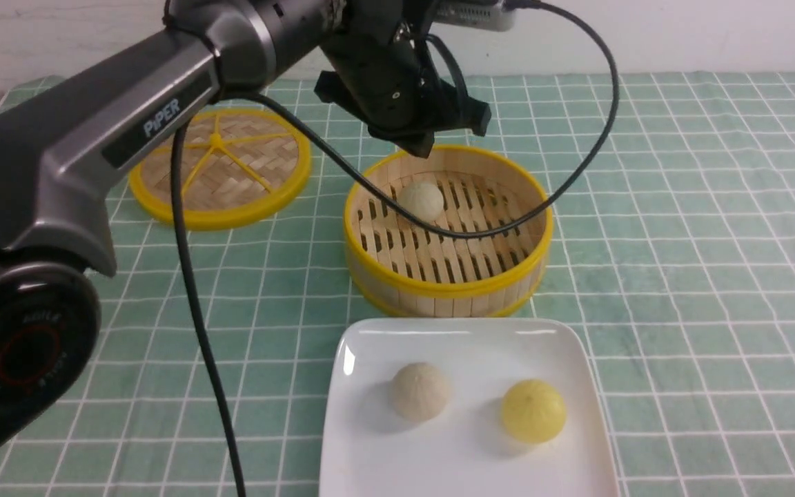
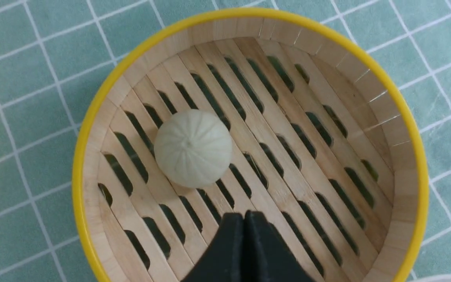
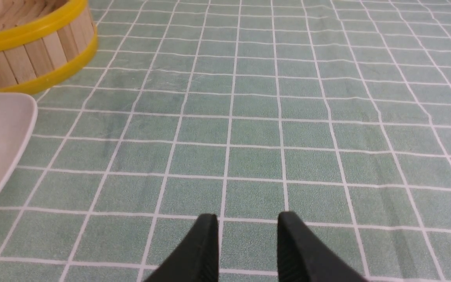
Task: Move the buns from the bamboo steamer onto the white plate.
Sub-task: 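Reach into the bamboo steamer and grasp a bun with the left gripper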
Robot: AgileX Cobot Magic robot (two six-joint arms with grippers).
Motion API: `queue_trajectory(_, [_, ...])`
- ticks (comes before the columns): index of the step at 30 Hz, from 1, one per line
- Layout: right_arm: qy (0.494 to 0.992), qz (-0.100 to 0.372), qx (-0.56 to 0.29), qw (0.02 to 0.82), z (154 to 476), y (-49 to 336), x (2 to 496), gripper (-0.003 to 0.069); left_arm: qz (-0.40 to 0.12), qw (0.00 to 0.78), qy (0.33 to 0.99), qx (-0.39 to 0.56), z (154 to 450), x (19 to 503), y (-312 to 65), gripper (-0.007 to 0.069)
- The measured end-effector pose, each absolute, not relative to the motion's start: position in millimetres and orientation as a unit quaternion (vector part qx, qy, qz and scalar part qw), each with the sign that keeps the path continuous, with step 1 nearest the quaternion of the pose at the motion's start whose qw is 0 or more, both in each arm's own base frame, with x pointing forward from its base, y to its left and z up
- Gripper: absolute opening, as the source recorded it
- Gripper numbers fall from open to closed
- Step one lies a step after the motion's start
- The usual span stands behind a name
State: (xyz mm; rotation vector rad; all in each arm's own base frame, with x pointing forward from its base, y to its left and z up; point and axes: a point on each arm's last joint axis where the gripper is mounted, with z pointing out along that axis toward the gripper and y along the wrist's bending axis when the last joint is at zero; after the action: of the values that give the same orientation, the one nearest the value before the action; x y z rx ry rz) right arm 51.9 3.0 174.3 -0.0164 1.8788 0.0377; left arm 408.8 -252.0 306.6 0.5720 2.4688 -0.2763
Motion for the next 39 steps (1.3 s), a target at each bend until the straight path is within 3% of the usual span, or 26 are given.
queue_trajectory(7, [0.807,0.016,-0.007,0.590,174.3,3.0,51.9,0.0240,-0.158,0.212,0.954,0.145,258.9,439.2,-230.8,0.0013])
queue_trajectory(15, [0.807,0.016,-0.007,0.590,174.3,3.0,51.9,0.0240,-0.192,0.233,0.947,0.114,254.0,452.3,-225.1,0.0093])
queue_trajectory(23, [0.807,0.016,-0.007,0.590,174.3,3.0,51.9,0.0240,-0.185,0.257,0.942,0.114,245.1,460.4,-227.1,0.0307])
queue_trajectory(28, [0.807,0.016,-0.007,0.590,174.3,3.0,51.9,0.0240,-0.183,0.239,0.947,0.110,222.6,465.2,-229.8,0.0385])
queue_trajectory(39, [0.807,0.016,-0.007,0.590,174.3,3.0,51.9,0.0240,-0.169,0.240,0.950,0.110,194.5,474.5,-231.4,0.0395])
